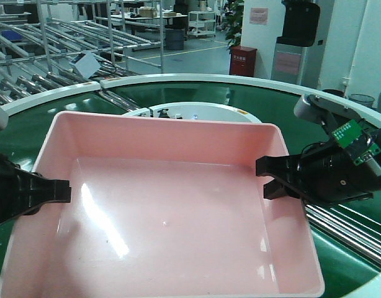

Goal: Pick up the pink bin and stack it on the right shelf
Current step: 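Hold the pink bin with both grippers while the base drives to the table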

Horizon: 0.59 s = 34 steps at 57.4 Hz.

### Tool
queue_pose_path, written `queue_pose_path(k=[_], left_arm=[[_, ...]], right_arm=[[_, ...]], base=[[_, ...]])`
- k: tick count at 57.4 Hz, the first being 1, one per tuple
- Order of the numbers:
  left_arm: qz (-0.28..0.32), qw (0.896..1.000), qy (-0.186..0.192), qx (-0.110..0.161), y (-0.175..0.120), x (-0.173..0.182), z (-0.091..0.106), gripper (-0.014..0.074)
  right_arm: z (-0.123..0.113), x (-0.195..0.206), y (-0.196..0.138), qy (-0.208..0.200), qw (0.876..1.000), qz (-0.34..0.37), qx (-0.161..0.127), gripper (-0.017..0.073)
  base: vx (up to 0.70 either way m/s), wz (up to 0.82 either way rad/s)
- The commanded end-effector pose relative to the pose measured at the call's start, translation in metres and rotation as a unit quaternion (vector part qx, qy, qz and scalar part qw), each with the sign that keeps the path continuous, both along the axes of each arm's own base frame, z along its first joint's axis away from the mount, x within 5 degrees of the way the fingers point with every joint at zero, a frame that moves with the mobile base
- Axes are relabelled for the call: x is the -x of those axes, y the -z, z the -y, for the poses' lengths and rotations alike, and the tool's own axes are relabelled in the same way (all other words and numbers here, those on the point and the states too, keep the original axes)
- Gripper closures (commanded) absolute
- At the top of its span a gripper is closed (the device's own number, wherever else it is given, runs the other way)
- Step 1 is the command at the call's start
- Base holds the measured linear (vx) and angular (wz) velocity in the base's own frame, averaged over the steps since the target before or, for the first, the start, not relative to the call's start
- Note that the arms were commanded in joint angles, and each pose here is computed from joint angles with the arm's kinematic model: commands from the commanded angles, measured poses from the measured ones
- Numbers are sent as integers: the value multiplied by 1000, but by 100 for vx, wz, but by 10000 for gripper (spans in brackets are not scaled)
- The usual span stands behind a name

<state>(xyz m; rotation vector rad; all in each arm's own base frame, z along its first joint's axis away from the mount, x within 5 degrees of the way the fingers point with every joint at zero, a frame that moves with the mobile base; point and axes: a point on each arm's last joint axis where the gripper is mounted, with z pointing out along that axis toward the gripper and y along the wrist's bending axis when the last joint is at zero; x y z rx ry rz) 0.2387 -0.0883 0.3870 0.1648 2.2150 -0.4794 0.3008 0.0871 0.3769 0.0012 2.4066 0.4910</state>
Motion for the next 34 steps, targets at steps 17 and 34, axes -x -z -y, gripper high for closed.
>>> queue_pose_path(k=[17, 34], left_arm=[[64, 997, -11, 39, -27, 6, -2, 595], [54, 998, -8, 35, -25, 7, -2, 595]], right_arm=[[8, -2, -24, 20, 997, 72, -2, 568], [8, -2, -23, 20, 997, 70, -1, 568]], base=[[-30, -41], [-21, -79]])
